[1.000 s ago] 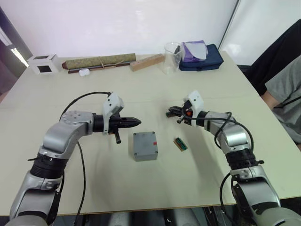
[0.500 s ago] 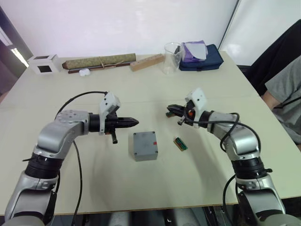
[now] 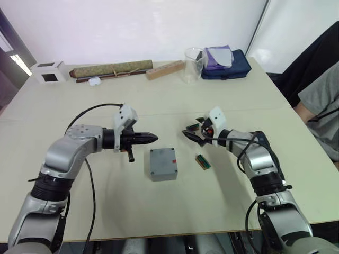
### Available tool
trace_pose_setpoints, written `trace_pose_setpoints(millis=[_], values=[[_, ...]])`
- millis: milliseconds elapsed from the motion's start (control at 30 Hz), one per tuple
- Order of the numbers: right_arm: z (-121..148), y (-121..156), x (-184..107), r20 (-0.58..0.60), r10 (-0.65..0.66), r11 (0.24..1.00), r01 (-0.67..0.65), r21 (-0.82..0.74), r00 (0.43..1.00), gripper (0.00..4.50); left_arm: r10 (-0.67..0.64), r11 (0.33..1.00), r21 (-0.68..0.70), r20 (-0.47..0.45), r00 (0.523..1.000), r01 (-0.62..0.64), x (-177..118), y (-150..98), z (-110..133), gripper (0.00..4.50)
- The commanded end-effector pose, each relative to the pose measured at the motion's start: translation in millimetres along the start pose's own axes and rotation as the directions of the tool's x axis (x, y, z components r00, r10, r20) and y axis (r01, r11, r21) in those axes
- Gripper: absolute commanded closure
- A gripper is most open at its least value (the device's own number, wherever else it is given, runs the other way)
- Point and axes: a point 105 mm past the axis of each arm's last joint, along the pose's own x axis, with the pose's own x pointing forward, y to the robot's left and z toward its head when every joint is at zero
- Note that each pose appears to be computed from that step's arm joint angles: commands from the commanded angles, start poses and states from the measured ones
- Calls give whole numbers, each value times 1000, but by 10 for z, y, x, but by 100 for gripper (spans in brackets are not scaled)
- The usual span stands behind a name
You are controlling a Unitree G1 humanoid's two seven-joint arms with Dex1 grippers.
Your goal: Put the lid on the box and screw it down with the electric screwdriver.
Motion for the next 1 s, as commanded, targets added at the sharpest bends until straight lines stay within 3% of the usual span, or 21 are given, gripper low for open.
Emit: trace_pose_setpoints(millis=[33,333,433,567,1000], values=[[190,-20,43,55,3,999,-1,-40,998,110,5,999,38,13,1000,-5,-20,-30,76,450],[180,-28,66,53,1,999,1,-46,999,110,6,999,38,8,1000,-7,-5,-40,76,450],[162,-20,70,46,5,999,-3,-44,999,186,7,999,37,7,1000,-7,1,-41,75,450],[144,-11,70,39,9,999,-7,-46,999,351,8,999,38,6,1000,-8,9,-39,78,450],[88,4,75,14,16,999,-16,-48,1000,351,11,999,32,6,1000,-12,15,-11,47,450]])
